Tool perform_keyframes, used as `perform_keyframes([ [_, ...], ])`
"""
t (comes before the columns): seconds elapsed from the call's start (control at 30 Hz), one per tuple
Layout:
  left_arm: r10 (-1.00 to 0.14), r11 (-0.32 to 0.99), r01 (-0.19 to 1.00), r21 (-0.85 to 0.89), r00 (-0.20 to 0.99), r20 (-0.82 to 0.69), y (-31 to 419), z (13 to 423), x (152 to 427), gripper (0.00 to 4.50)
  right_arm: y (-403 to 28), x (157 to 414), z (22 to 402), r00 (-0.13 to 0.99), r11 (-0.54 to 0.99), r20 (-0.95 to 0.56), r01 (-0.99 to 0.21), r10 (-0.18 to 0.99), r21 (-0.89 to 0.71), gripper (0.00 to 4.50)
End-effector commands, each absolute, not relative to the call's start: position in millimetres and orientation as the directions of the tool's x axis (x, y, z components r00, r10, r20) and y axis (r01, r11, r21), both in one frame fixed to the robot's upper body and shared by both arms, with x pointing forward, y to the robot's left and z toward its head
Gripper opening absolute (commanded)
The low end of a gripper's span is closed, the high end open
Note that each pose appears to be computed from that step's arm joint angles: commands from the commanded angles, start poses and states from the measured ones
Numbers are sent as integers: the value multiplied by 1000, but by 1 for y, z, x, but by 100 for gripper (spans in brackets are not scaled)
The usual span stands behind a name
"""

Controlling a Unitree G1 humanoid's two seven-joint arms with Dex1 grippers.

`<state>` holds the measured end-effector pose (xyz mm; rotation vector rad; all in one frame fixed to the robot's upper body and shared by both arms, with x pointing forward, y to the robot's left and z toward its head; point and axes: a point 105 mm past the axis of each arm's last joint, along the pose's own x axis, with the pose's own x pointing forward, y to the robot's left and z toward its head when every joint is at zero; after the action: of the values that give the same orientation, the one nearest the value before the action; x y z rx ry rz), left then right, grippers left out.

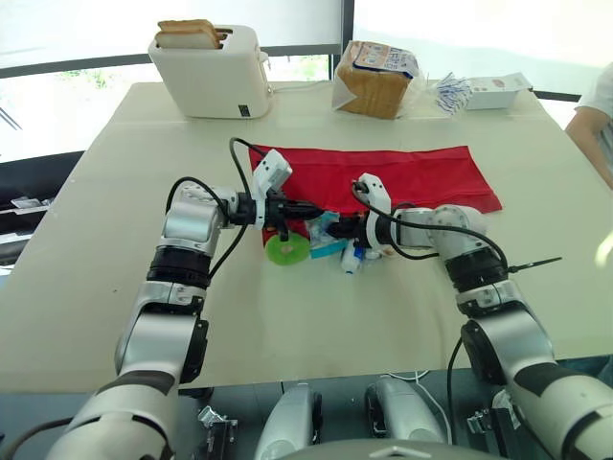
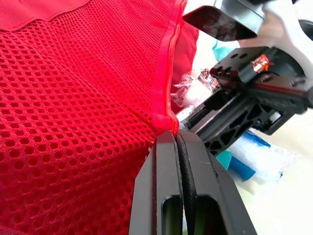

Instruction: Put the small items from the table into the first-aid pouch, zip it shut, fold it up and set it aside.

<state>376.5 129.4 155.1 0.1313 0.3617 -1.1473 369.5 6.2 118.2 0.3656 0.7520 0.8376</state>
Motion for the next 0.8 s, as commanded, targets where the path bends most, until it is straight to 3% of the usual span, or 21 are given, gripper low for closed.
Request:
perform_keyframes([
  [0.03, -883, 378, 924, -59, 341, -323, 126, 158, 373, 0, 18, 371, 130, 414, 577, -404, -538, 816, 614, 0],
  [0.4, -908, 356, 930, -93, 321, -268, 124, 168, 373, 0, 30, 373, 128, 355, 562, -439, -443, 826, 698, 0],
  [0.8, -875, 393, 905, -163, 314, -369, 147, 132, 359, 0, 41, 371, 151, 329, 444, -328, -391, 885, 806, 0],
])
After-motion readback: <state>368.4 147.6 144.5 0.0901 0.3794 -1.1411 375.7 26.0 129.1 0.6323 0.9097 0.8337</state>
